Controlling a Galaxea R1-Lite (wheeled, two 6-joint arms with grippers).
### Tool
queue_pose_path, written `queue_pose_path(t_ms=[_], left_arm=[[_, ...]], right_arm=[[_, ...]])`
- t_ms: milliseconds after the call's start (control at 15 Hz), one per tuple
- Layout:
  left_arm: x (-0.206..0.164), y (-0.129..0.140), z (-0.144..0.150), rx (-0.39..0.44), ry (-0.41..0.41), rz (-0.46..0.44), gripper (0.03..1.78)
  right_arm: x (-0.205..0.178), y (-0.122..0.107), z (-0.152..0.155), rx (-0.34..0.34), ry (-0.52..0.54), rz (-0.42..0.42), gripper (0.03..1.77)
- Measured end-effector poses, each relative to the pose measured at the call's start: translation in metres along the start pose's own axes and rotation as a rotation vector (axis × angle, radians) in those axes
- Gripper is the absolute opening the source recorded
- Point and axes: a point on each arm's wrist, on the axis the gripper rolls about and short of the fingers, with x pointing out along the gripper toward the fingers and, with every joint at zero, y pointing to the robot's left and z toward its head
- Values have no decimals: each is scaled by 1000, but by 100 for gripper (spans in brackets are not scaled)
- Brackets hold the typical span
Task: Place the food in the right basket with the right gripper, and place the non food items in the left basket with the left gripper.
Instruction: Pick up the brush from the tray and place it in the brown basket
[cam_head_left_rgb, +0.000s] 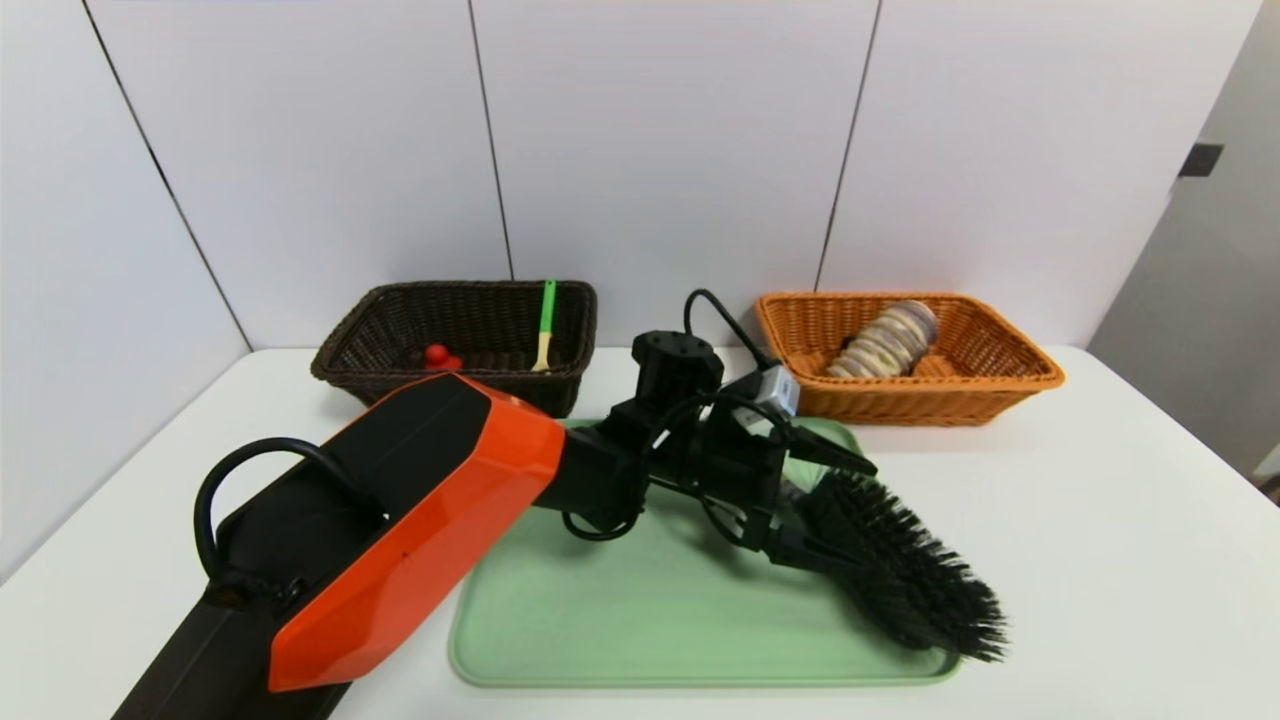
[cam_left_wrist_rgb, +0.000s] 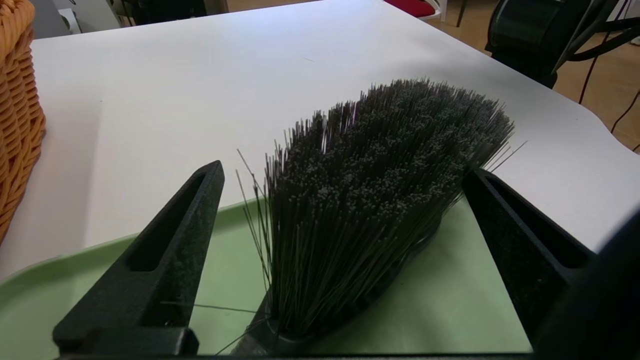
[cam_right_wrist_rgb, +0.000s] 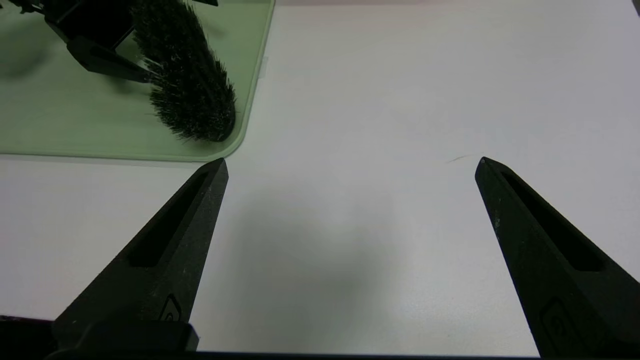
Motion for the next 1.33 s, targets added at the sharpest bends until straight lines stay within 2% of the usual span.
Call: queue_pose_path(t_ms=[1333], left_arm=[[13,6,-13,-2,-4,-14,169]], right_arm=[[1,0,0,12,5,-1,171]])
